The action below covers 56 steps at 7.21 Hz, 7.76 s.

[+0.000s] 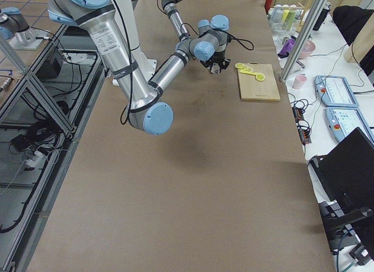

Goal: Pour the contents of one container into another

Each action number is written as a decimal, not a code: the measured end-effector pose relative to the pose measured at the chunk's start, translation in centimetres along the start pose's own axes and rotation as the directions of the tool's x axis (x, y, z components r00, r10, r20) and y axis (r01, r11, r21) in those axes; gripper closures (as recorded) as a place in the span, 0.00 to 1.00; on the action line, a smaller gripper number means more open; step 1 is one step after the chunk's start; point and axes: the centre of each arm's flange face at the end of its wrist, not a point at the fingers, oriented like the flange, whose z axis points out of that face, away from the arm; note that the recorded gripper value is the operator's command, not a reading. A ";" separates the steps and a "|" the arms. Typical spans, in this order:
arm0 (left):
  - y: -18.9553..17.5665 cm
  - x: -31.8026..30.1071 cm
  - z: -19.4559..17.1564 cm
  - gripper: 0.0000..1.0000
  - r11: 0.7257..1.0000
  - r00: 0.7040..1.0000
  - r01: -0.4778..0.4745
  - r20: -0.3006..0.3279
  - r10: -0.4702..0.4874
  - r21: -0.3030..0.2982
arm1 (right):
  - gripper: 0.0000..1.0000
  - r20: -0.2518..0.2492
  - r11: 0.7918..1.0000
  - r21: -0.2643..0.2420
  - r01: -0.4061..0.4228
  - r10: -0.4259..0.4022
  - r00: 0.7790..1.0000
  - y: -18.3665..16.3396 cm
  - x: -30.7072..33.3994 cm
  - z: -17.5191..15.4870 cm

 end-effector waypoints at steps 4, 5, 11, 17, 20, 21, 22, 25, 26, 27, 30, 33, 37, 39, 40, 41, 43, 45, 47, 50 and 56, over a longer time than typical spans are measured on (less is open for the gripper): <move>0.0 0.0 0.0 1.00 1.000 1.000 0.004 0.002 -0.004 0.000 | 1.00 0.046 0.997 -0.063 0.046 -0.043 0.998 -1.2 -1.9 1.4; 0.0 0.0 0.0 1.00 1.000 1.000 0.004 0.002 -0.004 0.000 | 1.00 0.056 0.995 -0.077 0.061 -0.057 0.997 -1.6 -2.2 1.6; -0.5 0.0 0.2 1.00 1.000 1.000 0.002 0.002 -0.002 0.008 | 1.00 0.074 0.982 -0.159 0.104 -0.093 0.993 -3.5 -2.6 1.9; -0.7 -0.1 0.2 1.00 1.000 1.000 0.002 0.010 -0.002 0.013 | 1.00 0.074 0.961 -0.263 0.086 -0.069 0.995 -5.8 -2.3 1.8; -1.1 0.0 0.0 1.00 1.000 1.000 -0.001 0.009 0.001 0.023 | 1.00 0.082 0.947 -0.313 0.078 -0.055 0.995 -6.6 -2.3 2.4; -1.1 0.1 -0.1 1.00 1.000 1.000 -0.002 0.008 0.002 0.025 | 1.00 0.087 0.941 -0.327 0.085 -0.059 0.994 -6.9 -2.2 2.5; -1.2 0.2 -0.1 1.00 1.000 1.000 -0.002 0.007 0.002 0.028 | 1.00 0.091 0.937 -0.337 0.087 -0.060 0.994 -7.1 -2.3 2.4; -1.2 0.2 -0.2 1.00 1.000 1.000 -0.003 0.007 0.002 0.030 | 1.00 0.098 0.922 -0.375 0.095 -0.063 0.993 -8.3 -2.3 2.1; -1.3 0.3 -0.2 1.00 1.000 1.000 -0.003 0.006 0.002 0.031 | 1.00 0.103 0.917 -0.386 0.102 -0.067 0.992 -8.5 -2.4 1.9; -1.3 0.4 -0.3 1.00 0.999 1.000 -0.004 0.005 0.003 0.034 | 1.00 0.107 0.912 -0.395 0.108 -0.072 0.992 -8.6 -2.5 1.8; -0.9 0.6 -1.2 1.00 0.999 1.000 -0.005 0.004 0.005 0.040 | 1.00 0.107 0.906 -0.408 0.116 -0.078 0.991 -8.7 -2.5 1.7; -0.7 0.6 -1.4 1.00 0.999 1.000 -0.005 0.005 0.005 0.041 | 1.00 0.094 0.909 -0.398 0.119 -0.089 0.992 -8.8 -2.5 1.3; -0.8 0.6 -1.3 1.00 0.999 1.000 -0.005 0.005 0.005 0.041 | 1.00 0.059 0.935 -0.330 0.131 -0.118 0.991 -8.6 -2.2 1.5; -0.8 0.7 -1.3 1.00 0.999 1.000 -0.005 0.004 0.005 0.042 | 1.00 0.049 0.943 -0.302 0.140 -0.132 0.990 -7.1 -2.6 1.0; -0.8 0.7 -1.3 1.00 0.999 1.000 -0.005 0.004 0.005 0.042 | 1.00 0.042 0.947 -0.289 0.140 -0.134 0.990 -6.1 -3.0 0.3; -0.8 0.8 -1.3 1.00 0.999 1.000 -0.005 0.003 0.005 0.042 | 1.00 0.032 0.952 -0.277 0.131 -0.127 0.991 -5.4 -3.2 -0.4; -0.8 0.8 -1.3 1.00 0.999 1.000 -0.005 0.003 0.005 0.041 | 1.00 0.001 0.966 -0.232 0.114 -0.117 0.993 -3.9 -2.9 -1.4; -0.7 0.8 -1.3 1.00 0.999 1.000 -0.002 0.003 0.002 0.042 | 1.00 -0.025 0.977 -0.187 0.102 -0.108 0.994 -0.2 -2.9 -2.0; -1.0 0.8 -1.7 1.00 0.999 1.000 0.008 0.003 -0.008 0.050 | 1.00 -0.047 0.981 -0.169 0.090 -0.099 0.994 3.7 -2.1 -2.6; -0.4 1.2 -5.1 1.00 0.995 0.998 0.061 0.003 -0.061 0.079 | 1.00 -0.064 0.990 -0.112 0.083 -0.091 0.994 11.7 -0.4 -1.7; 1.9 1.2 -16.1 1.00 0.956 0.935 0.216 0.238 -0.261 0.201 | 1.00 -0.072 0.994 0.102 0.041 -0.033 0.997 31.1 4.8 0.7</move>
